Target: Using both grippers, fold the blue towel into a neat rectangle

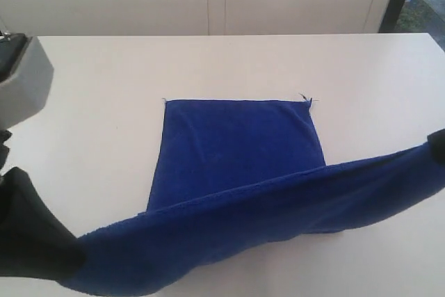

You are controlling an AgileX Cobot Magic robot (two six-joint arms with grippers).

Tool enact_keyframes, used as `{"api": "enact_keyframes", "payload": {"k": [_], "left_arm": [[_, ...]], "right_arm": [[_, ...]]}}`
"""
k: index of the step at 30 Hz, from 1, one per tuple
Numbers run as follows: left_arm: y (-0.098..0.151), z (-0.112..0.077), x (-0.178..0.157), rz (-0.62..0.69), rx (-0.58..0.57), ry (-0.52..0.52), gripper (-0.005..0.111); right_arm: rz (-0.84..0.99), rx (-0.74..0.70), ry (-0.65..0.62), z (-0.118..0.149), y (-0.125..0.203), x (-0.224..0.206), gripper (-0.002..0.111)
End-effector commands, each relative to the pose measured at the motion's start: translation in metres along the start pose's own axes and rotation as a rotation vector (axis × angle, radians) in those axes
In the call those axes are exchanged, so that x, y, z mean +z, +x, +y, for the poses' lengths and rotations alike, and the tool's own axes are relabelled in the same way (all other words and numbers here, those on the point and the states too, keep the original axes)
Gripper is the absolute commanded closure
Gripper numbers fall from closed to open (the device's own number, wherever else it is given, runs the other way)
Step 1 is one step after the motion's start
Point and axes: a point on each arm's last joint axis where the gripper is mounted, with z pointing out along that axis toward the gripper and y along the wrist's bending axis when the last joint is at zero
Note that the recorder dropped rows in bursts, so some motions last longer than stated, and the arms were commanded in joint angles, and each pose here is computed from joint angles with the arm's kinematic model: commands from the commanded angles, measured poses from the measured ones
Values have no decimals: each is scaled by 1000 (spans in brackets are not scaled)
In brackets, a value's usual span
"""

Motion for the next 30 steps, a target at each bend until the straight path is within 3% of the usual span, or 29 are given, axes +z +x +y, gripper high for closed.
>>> {"api": "enact_keyframes", "payload": {"k": [1,14,22,30], "left_arm": [[10,-16,-10,-6,2,53,107],[13,-32,-19,-56,-15,145,107],[8,-23,-18,-105,-5,49,107],[3,-1,1,-131,-43,-47,107]], "right_arm": [[-25,7,-28,3,9,-11,108],[1,36,-125,12,20,-21,108],[-20,28,-88,8,22,-15,108],[-68,42,-47,-1,25,17,108]]}}
